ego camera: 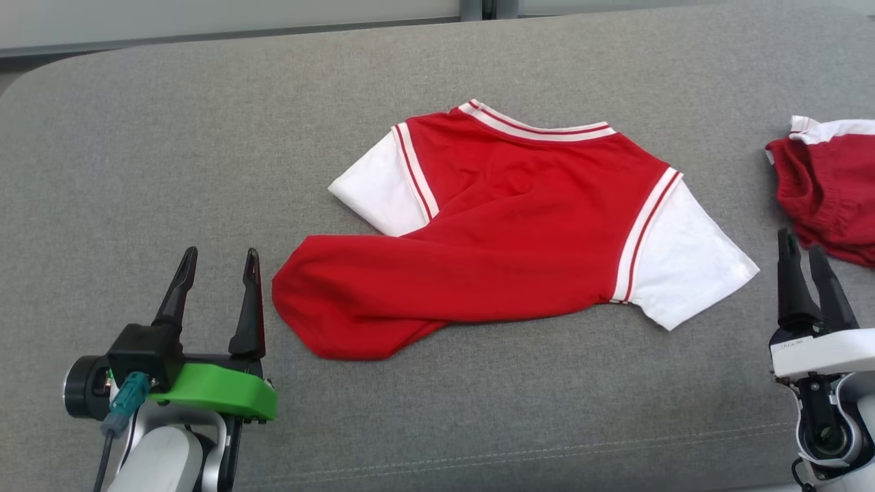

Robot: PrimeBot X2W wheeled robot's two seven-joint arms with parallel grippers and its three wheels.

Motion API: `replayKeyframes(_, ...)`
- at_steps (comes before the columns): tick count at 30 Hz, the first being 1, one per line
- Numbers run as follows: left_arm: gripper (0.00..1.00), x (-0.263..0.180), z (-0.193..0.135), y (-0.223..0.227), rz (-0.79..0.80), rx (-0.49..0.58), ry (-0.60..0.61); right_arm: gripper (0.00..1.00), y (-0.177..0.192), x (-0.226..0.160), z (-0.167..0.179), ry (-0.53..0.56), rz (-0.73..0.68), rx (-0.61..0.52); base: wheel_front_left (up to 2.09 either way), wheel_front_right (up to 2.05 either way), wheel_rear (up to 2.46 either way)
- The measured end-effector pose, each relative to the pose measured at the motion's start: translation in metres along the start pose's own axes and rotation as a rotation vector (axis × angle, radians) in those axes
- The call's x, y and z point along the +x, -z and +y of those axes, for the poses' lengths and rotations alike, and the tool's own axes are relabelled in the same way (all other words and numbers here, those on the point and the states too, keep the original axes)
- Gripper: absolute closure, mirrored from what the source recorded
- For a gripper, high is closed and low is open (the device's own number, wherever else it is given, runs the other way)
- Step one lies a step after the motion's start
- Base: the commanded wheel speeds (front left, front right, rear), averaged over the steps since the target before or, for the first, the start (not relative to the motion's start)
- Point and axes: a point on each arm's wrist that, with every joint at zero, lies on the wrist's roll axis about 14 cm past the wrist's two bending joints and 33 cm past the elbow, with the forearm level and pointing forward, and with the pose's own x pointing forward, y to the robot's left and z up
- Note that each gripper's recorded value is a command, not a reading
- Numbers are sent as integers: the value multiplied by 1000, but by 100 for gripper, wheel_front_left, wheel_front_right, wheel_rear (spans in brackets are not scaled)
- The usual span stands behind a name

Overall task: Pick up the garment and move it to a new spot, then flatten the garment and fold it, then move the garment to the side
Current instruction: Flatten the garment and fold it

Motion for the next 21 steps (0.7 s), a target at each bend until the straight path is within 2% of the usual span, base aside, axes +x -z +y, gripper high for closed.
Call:
replayKeyframes(5,0,-10,1,-13,-25,10,-14,0,-37,-3,46,-142,-129,-222,0,0,0)
replayKeyframes(7,0,-17,2,-16,-32,9,-27,0,-40,-9,63,-187,-153,-292,0,0,0)
replayKeyframes(8,0,-17,2,-16,-32,9,-27,0,-40,-9,63,-187,-153,-292,0,0,0)
replayKeyframes(13,0,-34,5,-26,-50,20,-49,0,-38,-26,90,-268,-168,-482,0,0,0)
replayKeyframes(21,0,-55,7,-34,-60,25,-67,0,-3,-53,91,-250,-47,-538,0,0,0)
